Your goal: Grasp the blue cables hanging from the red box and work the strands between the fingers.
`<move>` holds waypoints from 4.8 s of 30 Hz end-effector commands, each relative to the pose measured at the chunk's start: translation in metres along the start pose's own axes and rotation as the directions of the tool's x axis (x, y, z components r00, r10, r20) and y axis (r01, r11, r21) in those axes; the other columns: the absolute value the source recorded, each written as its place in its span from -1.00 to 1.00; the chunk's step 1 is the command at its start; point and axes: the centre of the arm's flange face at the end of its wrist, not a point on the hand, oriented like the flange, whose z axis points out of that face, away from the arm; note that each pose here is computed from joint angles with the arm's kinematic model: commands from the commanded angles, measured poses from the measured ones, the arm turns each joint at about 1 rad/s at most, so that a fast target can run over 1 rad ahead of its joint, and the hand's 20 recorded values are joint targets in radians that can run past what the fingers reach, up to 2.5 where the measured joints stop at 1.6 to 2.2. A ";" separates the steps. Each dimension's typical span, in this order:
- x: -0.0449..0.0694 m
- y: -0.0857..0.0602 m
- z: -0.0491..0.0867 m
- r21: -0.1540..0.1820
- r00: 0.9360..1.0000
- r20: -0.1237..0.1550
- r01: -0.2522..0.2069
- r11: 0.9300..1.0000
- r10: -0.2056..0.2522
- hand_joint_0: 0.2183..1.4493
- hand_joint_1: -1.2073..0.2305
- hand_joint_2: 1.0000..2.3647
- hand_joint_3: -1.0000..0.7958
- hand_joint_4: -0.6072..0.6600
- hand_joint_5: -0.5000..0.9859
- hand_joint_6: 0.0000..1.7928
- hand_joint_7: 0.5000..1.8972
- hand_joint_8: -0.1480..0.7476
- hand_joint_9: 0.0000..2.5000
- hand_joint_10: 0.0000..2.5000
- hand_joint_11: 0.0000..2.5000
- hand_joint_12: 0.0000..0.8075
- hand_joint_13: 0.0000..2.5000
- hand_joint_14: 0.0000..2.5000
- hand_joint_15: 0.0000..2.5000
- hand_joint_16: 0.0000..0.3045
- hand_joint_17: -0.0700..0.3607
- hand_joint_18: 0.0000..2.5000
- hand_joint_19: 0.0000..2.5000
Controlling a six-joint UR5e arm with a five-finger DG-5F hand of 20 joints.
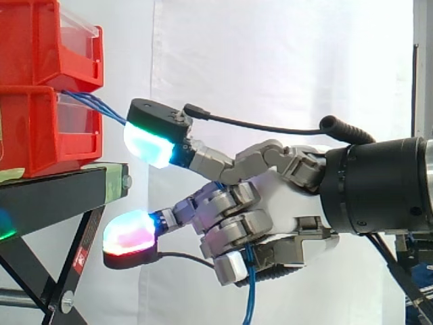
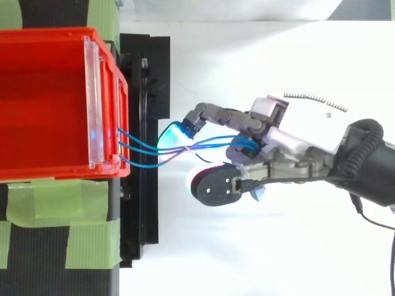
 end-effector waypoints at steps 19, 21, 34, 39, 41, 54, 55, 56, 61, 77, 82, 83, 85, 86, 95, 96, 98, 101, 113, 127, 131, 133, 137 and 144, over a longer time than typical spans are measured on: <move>0.000 0.002 -0.006 0.028 1.000 0.000 -0.029 0.999 0.029 -0.10 -0.14 -1.00 -1.00 0.43 -0.26 -1.00 0.05 0.43 0.24 1.00 1.00 0.58 0.48 1.00 0.36 0.41 0.07 0.87 -0.41; 0.000 0.003 -0.006 0.028 1.000 0.000 -0.026 0.999 0.026 -0.10 -0.14 -1.00 -1.00 0.43 -0.26 -1.00 0.05 0.43 0.24 1.00 1.00 0.58 0.48 1.00 0.35 0.44 0.09 0.88 -0.41; 0.001 0.002 -0.006 0.027 1.000 -0.005 -0.026 0.999 0.027 -0.10 -0.14 -1.00 -1.00 0.43 -0.26 -1.00 0.05 0.45 0.24 1.00 1.00 0.58 0.49 1.00 0.36 0.42 0.08 0.88 -0.41; 0.001 0.002 -0.006 0.027 1.000 -0.005 -0.026 0.999 0.027 -0.10 -0.14 -1.00 -1.00 0.43 -0.26 -1.00 0.05 0.45 0.24 1.00 1.00 0.58 0.48 1.00 0.36 0.44 0.09 0.88 -0.41; 0.001 0.003 -0.006 0.025 1.000 -0.005 -0.027 0.999 0.028 -0.10 -0.14 -1.00 -1.00 0.44 -0.26 -1.00 0.05 0.44 0.24 1.00 1.00 0.58 0.49 1.00 0.36 0.45 0.09 0.88 -0.40; 0.001 0.002 -0.006 0.027 1.000 -0.005 -0.026 0.999 0.027 -0.10 -0.13 -1.00 -1.00 0.44 -0.25 -1.00 0.04 0.44 0.24 1.00 1.00 0.58 0.48 1.00 0.36 0.44 0.09 0.88 -0.41; 0.001 0.002 -0.006 0.027 1.000 -0.005 -0.026 0.999 0.027 -0.10 -0.13 -1.00 -1.00 0.44 -0.25 -1.00 0.04 0.45 0.24 1.00 1.00 0.58 0.48 1.00 0.36 0.44 0.09 0.88 -0.41; 0.001 0.002 -0.006 0.027 1.000 -0.005 -0.026 0.999 0.027 -0.10 -0.13 -1.00 -1.00 0.44 -0.25 -1.00 0.04 0.44 0.24 1.00 1.00 0.58 0.48 1.00 0.36 0.44 0.09 0.88 -0.41; 0.001 0.002 -0.006 0.027 1.000 -0.006 -0.026 0.999 0.027 -0.10 -0.13 -1.00 -1.00 0.44 -0.25 -1.00 0.04 0.45 0.24 1.00 1.00 0.57 0.48 1.00 0.36 0.44 0.09 0.87 -0.40; 0.001 0.003 -0.006 0.026 1.000 -0.007 -0.027 0.999 0.028 -0.10 -0.13 -1.00 -1.00 0.44 -0.25 -1.00 0.04 0.45 0.24 1.00 1.00 0.58 0.48 1.00 0.35 0.42 0.08 0.87 -0.40; 0.001 0.003 -0.006 0.026 1.000 -0.007 -0.027 0.999 0.028 -0.10 -0.13 -1.00 -1.00 0.43 -0.25 -1.00 0.04 0.45 0.24 1.00 1.00 0.57 0.48 1.00 0.36 0.42 0.08 0.87 -0.40; 0.001 0.002 -0.006 0.027 1.000 -0.006 -0.026 0.999 0.027 -0.10 -0.13 -1.00 -1.00 0.44 -0.25 -1.00 0.04 0.45 0.24 1.00 1.00 0.58 0.48 1.00 0.35 0.42 0.08 0.87 -0.40; 0.001 0.002 -0.006 0.027 1.000 -0.006 -0.026 0.999 0.027 -0.10 -0.13 -1.00 -1.00 0.44 -0.25 -1.00 0.04 0.44 0.24 1.00 1.00 0.58 0.48 1.00 0.35 0.42 0.08 0.87 -0.40; 0.001 0.002 -0.006 0.027 1.000 -0.006 -0.026 0.999 0.027 -0.10 -0.13 -1.00 -1.00 0.45 -0.25 -1.00 0.04 0.44 0.24 1.00 1.00 0.58 0.48 1.00 0.35 0.42 0.08 0.87 -0.40; 0.001 0.003 -0.006 0.026 1.000 -0.007 -0.027 0.999 0.028 -0.10 -0.13 -1.00 -1.00 0.41 -0.27 -1.00 0.06 0.43 0.23 1.00 1.00 0.58 0.48 1.00 0.35 0.42 0.08 0.86 -0.40; 0.001 0.003 -0.006 0.026 1.000 -0.007 -0.027 0.999 0.028 -0.10 -0.13 -1.00 -1.00 0.42 -0.27 -1.00 0.07 0.43 0.23 1.00 1.00 0.58 0.48 1.00 0.35 0.42 0.08 0.86 -0.40; 0.001 0.002 -0.006 0.027 1.000 -0.006 -0.026 0.999 0.027 -0.10 -0.13 -1.00 -1.00 0.41 -0.27 -1.00 0.07 0.43 0.23 1.00 1.00 0.58 0.48 1.00 0.35 0.43 0.09 0.86 -0.41; 0.002 0.003 -0.007 0.026 1.000 -0.008 -0.027 0.999 0.027 -0.10 -0.14 -1.00 -1.00 0.41 -0.27 -1.00 0.07 0.43 0.23 1.00 1.00 0.58 0.48 1.00 0.35 0.43 0.09 0.86 -0.41; 0.000 0.009 -0.011 0.038 1.000 -0.003 -0.023 0.999 0.024 -0.09 -0.14 -1.00 -1.00 0.41 -0.26 -1.00 0.08 0.43 0.22 1.00 1.00 0.57 0.48 1.00 0.35 0.43 0.08 0.86 -0.41; -0.005 0.050 -0.023 -0.003 0.991 0.020 -0.135 0.991 0.135 -0.09 -0.14 -1.00 -1.00 0.40 -0.25 -0.99 0.09 0.43 0.23 1.00 1.00 0.57 0.47 1.00 0.35 0.42 0.08 0.86 -0.41; -0.006 0.065 -0.028 -0.023 0.990 0.012 -0.138 0.990 0.138 -0.09 -0.14 -1.00 -1.00 0.41 -0.25 -0.99 0.10 0.43 0.23 1.00 1.00 0.56 0.47 1.00 0.35 0.41 0.07 0.86 -0.40; -0.006 0.068 -0.029 -0.027 0.991 0.011 -0.133 0.991 0.133 -0.09 -0.14 -1.00 -1.00 0.40 -0.24 -0.98 0.09 0.43 0.23 1.00 1.00 0.57 0.47 1.00 0.35 0.40 0.07 0.86 -0.40; -0.003 0.075 -0.026 -0.037 0.992 0.011 -0.127 0.991 0.128 -0.08 -0.14 -1.00 -1.00 0.38 -0.24 -0.94 0.09 0.43 0.23 1.00 1.00 0.56 0.47 1.00 0.35 0.39 0.06 0.86 -0.43; 0.001 0.089 -0.022 -0.064 0.991 0.026 -0.131 0.989 0.133 -0.06 -0.14 -1.00 -1.00 0.37 -0.21 -0.89 0.09 0.43 0.23 1.00 1.00 0.55 0.46 1.00 0.35 0.37 0.05 0.85 -0.41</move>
